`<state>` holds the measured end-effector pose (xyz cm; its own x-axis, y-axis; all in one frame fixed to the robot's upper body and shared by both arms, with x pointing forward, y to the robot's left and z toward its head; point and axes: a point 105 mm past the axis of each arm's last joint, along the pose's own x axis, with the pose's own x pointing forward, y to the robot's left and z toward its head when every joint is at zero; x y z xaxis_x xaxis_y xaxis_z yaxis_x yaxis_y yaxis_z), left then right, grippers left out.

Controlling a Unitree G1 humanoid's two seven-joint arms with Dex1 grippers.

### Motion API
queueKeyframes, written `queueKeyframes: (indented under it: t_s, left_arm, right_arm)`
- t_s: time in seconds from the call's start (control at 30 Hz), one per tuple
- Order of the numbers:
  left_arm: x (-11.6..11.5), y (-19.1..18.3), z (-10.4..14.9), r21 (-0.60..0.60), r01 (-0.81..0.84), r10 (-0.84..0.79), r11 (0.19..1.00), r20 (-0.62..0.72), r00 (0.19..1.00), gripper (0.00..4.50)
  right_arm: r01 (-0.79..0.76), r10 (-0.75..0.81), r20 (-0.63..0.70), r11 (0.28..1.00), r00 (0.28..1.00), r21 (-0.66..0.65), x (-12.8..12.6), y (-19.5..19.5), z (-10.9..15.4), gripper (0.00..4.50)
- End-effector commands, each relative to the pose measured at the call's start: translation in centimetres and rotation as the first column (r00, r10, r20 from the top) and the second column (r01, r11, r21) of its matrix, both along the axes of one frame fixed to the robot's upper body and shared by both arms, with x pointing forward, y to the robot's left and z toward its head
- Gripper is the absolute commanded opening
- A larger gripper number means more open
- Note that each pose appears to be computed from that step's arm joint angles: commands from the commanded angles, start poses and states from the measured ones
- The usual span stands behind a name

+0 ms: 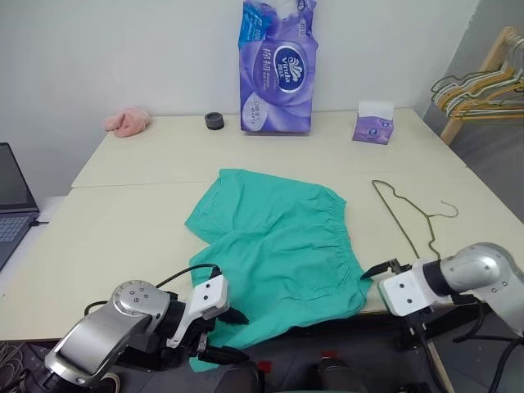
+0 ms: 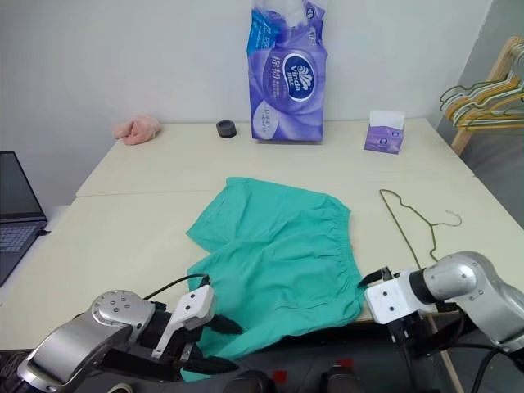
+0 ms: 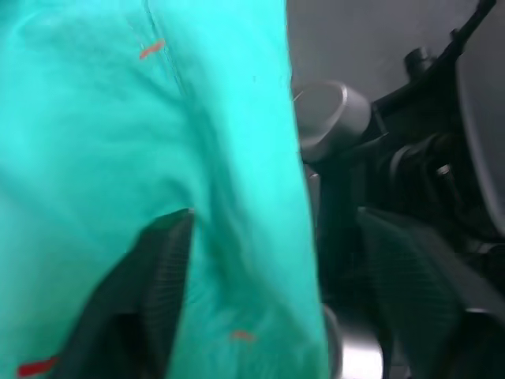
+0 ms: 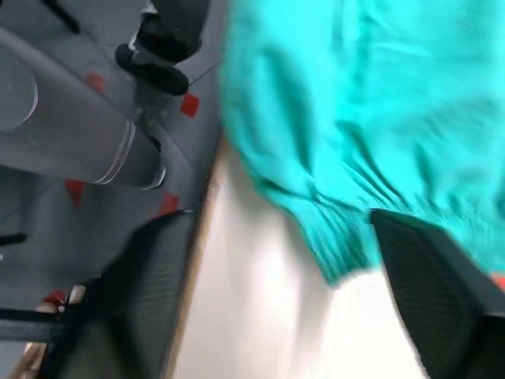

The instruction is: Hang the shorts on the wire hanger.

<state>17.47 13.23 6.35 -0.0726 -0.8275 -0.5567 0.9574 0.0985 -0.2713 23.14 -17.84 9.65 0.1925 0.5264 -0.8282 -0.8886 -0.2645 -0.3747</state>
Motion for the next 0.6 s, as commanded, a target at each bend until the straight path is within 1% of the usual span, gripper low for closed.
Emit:
queueKeyframes:
  t_s: [0.03, 0.1, 0.17, 0.23, 0.3, 0.33, 0.37, 0.4, 0.47, 0.6]
  left_arm:
    - [-0.2, -1.4, 2.3, -0.104, 0.035, -0.034, 0.994, 0.014, 0.999, 4.35]
    - [0.8, -2.1, 3.2, -0.16, -0.003, 0.009, 0.987, 0.04, 0.999, 4.35]
    - [3.3, -3.2, 4.6, -0.241, -0.078, 0.11, 0.967, 0.123, 0.986, 4.35]
    - [5.3, -3.8, 5.5, -0.289, -0.138, 0.2, 0.947, 0.197, 0.96, 4.35]
    - [7.9, -4.3, 6.4, -0.325, -0.208, 0.306, 0.923, 0.287, 0.908, 4.35]
    - [9.0, -4.4, 6.9, -0.334, -0.227, 0.339, 0.915, 0.33, 0.881, 4.35]
    - [9.7, -4.6, 7.2, -0.341, -0.228, 0.35, 0.912, 0.359, 0.865, 4.35]
    - [10.1, -4.7, 7.4, -0.343, -0.222, 0.349, 0.913, 0.375, 0.859, 4.35]
    - [10.5, -4.8, 7.2, -0.324, -0.203, 0.328, 0.924, 0.402, 0.855, 4.35]
    - [10.5, -5.0, 6.7, -0.289, -0.165, 0.283, 0.943, 0.435, 0.854, 4.35]
  right_arm:
    - [0.187, -0.191, 0.013, 0.972, 0.981, 0.141, 1.6, -1.5, 3.5, 4.5]
    - [0.312, -0.325, 0.014, 0.919, 0.946, 0.241, 2.7, -2.5, 4.6, 4.5]
    - [0.482, -0.524, 0.002, 0.786, 0.852, 0.387, 4.5, -4.3, 5.6, 4.5]
    - [0.6, -0.674, -0.004, 0.656, 0.739, 0.457, 5.8, -6.2, 5.6, 4.5]
    - [0.731, -0.844, -0.005, 0.461, 0.536, 0.503, 7.2, -9.4, 4.9, 4.5]
    - [0.771, -0.904, -0.033, 0.344, 0.426, 0.535, 7.6, -10.9, 4.5, 4.5]
    - [0.809, -0.941, -0.101, 0.219, 0.322, 0.545, 7.7, -12.1, 3.7, 4.5]
    - [0.828, -0.961, -0.131, 0.137, 0.244, 0.543, 7.8, -13.0, 3.0, 4.5]
    - [0.846, -0.98, -0.146, 0.037, 0.135, 0.532, 8.1, -14.6, 1.8, 4.5]
    - [0.855, -0.981, -0.196, -0.105, -0.004, 0.508, 8.6, -16.7, 0.2, 4.5]
